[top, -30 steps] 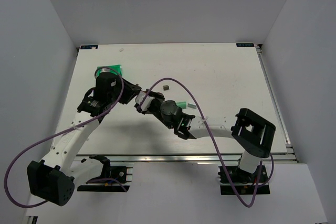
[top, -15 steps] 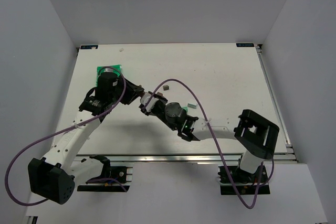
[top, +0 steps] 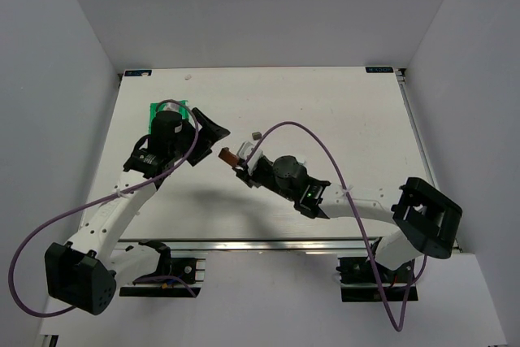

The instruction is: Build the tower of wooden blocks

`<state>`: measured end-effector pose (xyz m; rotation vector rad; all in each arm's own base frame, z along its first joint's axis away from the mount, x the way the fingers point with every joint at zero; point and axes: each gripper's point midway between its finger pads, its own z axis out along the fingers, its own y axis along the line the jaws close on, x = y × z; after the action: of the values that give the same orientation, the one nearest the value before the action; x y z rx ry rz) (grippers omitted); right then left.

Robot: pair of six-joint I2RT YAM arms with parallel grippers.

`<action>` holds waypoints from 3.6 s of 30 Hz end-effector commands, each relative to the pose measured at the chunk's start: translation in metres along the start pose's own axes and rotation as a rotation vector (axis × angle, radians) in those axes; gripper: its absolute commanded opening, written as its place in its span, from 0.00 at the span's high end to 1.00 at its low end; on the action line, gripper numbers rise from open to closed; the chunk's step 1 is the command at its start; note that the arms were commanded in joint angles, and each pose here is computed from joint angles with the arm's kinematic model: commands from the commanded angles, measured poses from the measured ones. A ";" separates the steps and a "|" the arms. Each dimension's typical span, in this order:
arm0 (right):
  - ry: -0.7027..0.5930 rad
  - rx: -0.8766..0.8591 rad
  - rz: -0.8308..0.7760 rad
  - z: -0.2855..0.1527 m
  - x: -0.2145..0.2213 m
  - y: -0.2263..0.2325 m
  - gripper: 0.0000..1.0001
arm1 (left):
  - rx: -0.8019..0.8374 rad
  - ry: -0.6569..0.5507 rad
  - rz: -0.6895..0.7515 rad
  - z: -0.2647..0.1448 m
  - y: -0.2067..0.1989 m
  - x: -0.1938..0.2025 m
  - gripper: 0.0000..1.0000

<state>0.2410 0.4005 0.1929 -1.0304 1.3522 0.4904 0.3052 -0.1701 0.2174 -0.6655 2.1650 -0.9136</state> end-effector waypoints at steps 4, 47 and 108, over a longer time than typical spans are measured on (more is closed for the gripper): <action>0.071 -0.215 0.167 -0.025 0.029 0.024 1.00 | -0.028 -0.141 0.143 -0.021 -0.011 -0.039 0.02; 0.265 -0.614 0.385 -0.007 0.163 0.005 0.77 | -0.033 -0.073 0.347 0.027 0.032 -0.017 0.02; 0.624 -0.114 0.204 -0.007 0.157 -0.027 0.10 | -0.067 -0.076 0.418 0.020 0.051 -0.012 0.02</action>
<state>0.2752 0.3299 0.0409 -1.2176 2.0763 0.4500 0.3196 -0.1447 0.1679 -0.2574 2.1763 -0.6136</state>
